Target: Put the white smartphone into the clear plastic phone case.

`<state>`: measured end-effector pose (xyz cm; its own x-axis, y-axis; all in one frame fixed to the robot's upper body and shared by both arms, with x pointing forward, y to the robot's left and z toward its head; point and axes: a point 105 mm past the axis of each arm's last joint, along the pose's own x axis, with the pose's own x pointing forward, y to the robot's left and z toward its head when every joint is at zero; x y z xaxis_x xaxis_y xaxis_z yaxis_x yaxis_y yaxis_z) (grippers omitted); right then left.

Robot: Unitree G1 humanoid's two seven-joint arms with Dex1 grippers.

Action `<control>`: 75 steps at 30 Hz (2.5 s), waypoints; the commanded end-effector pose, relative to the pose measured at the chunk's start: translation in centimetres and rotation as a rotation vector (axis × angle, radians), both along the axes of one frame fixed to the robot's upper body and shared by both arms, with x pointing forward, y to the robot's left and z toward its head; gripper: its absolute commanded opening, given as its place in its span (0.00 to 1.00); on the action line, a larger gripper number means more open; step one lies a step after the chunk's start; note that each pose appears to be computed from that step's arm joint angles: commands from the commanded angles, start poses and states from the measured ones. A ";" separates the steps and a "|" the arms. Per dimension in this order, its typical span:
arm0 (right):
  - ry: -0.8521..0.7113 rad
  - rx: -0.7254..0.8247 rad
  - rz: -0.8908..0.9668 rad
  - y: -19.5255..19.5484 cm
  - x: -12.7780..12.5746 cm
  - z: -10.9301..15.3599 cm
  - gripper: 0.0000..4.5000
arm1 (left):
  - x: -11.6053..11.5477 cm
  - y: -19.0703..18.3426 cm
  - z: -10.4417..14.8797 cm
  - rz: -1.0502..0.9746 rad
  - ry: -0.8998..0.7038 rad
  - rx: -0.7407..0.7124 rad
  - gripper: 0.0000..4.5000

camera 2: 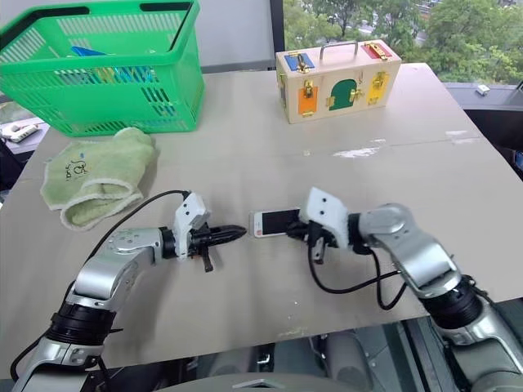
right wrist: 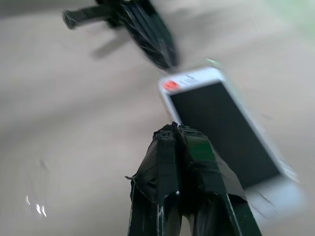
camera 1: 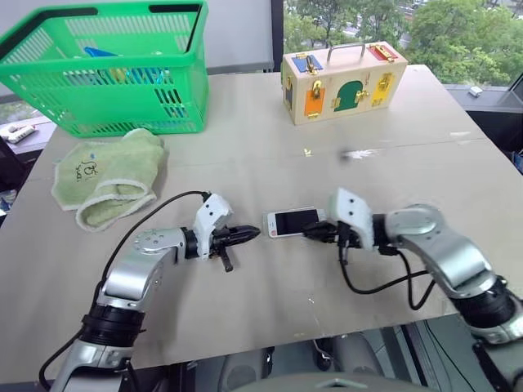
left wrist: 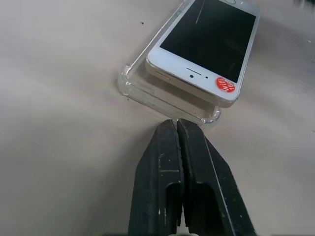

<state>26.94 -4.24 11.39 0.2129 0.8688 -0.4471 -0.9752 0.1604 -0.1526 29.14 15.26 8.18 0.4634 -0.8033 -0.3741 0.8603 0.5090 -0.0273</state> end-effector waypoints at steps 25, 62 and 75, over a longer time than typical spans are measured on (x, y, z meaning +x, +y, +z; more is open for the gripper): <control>-0.019 -0.068 0.063 0.3 3.2 -0.9 0.00 | -0.4 -0.1 0.0 0.008 -0.013 -0.015 0.01; -0.067 -0.129 -0.031 3.1 5.2 -3.1 0.00 | -0.3 0.3 -0.1 0.023 -0.009 -0.012 0.01; -0.065 -0.387 -0.020 1.0 4.7 -8.2 0.00 | -0.5 0.2 -0.2 0.024 -0.007 -0.014 0.01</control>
